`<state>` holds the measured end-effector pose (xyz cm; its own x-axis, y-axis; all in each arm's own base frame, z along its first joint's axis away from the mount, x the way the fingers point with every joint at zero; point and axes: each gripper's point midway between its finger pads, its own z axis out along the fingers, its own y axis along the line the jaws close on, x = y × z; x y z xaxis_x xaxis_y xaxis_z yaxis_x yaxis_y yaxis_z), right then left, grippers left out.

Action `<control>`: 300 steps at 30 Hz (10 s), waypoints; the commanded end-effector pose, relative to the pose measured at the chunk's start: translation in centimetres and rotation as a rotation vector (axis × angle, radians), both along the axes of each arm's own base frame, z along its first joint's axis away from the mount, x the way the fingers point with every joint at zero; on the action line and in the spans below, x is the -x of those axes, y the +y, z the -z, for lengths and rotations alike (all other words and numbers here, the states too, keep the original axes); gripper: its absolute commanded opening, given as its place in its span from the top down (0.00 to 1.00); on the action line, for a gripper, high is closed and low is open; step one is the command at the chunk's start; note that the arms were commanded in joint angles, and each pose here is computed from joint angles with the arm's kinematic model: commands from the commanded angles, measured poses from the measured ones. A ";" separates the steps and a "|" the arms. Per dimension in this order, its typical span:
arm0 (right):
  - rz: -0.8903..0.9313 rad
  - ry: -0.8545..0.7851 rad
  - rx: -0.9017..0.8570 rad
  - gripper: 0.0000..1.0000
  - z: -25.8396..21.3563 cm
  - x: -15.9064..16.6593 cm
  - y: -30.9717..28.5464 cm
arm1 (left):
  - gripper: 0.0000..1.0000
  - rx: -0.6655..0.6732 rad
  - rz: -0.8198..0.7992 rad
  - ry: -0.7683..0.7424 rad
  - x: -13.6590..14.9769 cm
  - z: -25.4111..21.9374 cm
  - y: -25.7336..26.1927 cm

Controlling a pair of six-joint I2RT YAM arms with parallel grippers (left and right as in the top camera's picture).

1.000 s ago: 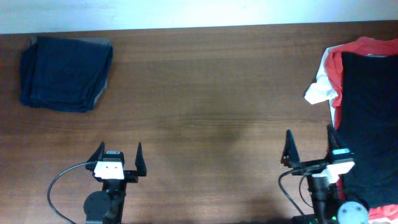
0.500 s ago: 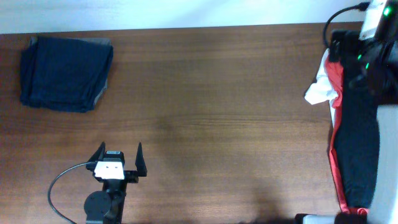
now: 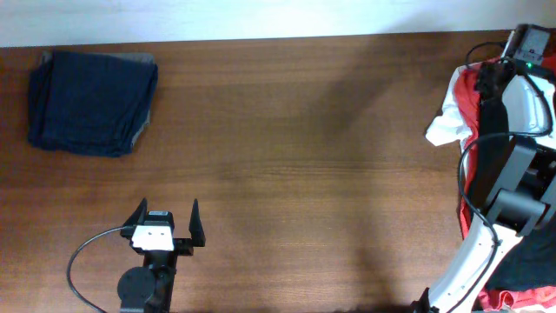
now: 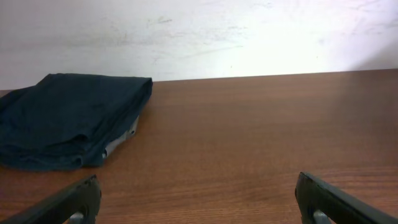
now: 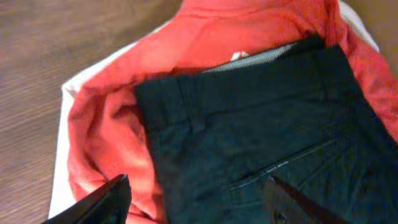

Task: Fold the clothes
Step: 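Reach the right gripper to the black shorts on the right pile, then grasp the black shorts and drag them left to the table center, then grasp the shorts' left corner with left gripper, right corner with right, then lift the shorts with both grippers and pull them toward the robot, then lay the shorts flat and spread them with both grippers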

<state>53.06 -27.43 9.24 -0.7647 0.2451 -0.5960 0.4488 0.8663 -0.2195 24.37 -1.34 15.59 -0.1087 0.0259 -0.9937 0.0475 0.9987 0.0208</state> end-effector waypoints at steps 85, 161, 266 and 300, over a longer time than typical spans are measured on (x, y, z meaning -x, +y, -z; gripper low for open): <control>-0.098 0.724 -0.700 0.96 4.1 18.4 26.5 | 0.00 0.007 0.013 0.007 0.0 0.3 -0.2; -0.349 0.477 -0.692 0.48 9.3 9.5 23.5 | 0.99 -0.015 0.314 0.861 -31.5 7.7 -8.3; -0.411 0.989 -0.462 0.96 15.3 23.3 36.6 | 0.99 0.117 0.030 1.371 -11.1 18.0 -3.9; -0.447 1.018 -0.666 0.96 -1.0 27.5 36.2 | 0.98 0.100 0.025 1.509 -10.0 4.0 -4.2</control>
